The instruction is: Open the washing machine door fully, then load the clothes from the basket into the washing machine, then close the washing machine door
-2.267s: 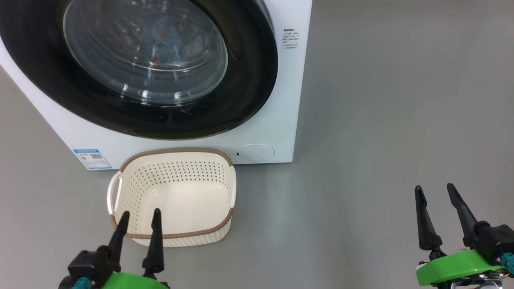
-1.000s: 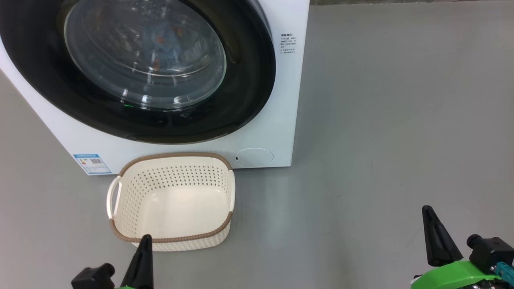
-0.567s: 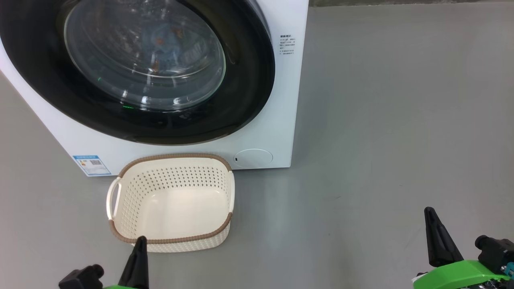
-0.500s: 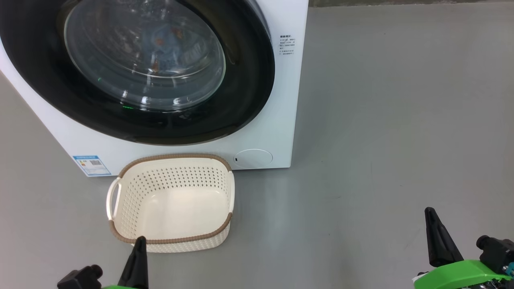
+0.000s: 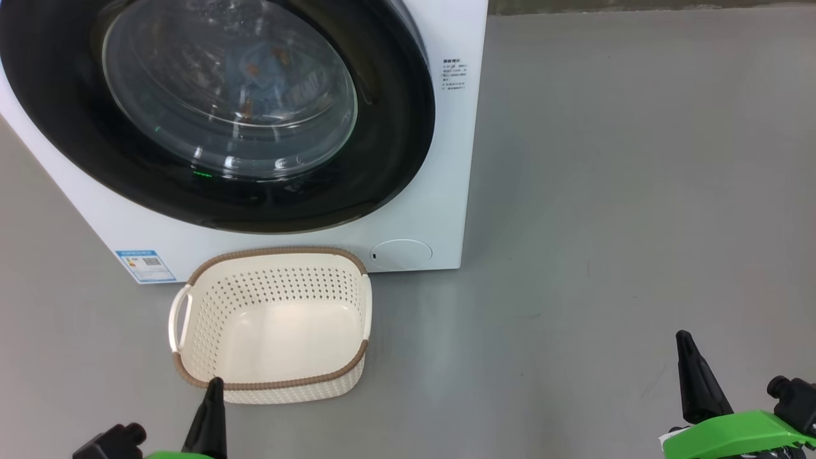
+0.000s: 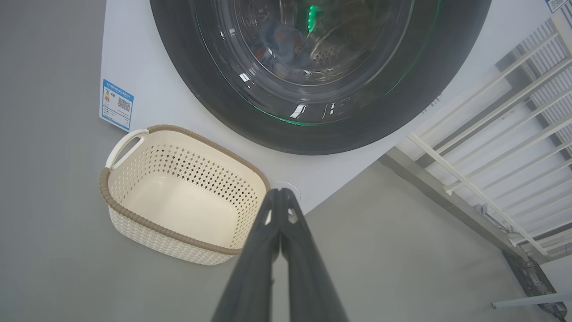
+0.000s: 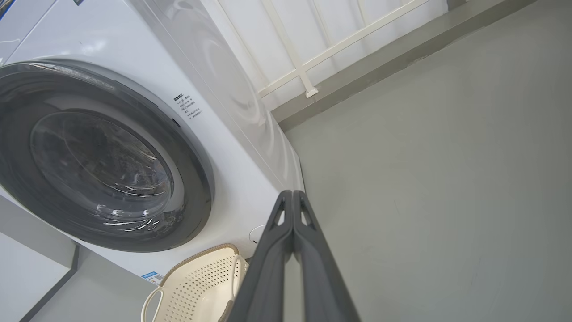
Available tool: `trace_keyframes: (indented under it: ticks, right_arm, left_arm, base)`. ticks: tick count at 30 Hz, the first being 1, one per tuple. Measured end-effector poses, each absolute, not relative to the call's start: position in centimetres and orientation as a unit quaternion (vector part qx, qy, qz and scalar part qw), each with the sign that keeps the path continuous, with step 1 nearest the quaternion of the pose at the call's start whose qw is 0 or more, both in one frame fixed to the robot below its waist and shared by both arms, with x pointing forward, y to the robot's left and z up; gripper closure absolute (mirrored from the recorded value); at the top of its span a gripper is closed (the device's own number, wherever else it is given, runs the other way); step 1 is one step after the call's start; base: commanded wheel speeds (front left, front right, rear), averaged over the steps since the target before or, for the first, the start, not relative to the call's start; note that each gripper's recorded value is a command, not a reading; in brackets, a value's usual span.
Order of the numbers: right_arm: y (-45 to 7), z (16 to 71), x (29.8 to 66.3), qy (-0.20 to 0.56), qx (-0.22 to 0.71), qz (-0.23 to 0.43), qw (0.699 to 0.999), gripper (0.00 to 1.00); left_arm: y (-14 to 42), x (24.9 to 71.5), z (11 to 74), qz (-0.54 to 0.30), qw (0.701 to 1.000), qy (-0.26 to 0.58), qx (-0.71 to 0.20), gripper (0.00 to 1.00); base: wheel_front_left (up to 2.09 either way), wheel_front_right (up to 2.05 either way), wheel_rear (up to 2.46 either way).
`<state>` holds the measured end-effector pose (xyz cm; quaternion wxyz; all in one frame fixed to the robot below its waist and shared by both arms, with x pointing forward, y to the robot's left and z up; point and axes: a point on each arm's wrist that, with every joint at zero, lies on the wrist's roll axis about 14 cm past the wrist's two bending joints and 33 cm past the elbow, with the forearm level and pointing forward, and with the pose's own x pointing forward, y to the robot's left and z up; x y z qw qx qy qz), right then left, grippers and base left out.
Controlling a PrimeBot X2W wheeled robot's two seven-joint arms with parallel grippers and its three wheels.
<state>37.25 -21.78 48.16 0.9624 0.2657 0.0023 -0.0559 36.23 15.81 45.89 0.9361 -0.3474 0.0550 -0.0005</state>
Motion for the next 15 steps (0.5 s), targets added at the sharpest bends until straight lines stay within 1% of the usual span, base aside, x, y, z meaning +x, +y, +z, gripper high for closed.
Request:
trace_keyframes:
  ticks: [15]
  right_arm:
    - [-21.83,47.77,37.14,0.011,0.341,-0.062,0.938,1.0]
  left_arm:
    - [16.44,36.43,45.93,0.013,0.909,0.059,-0.412,1.0]
  base:
    - [0.0,0.0,0.0]
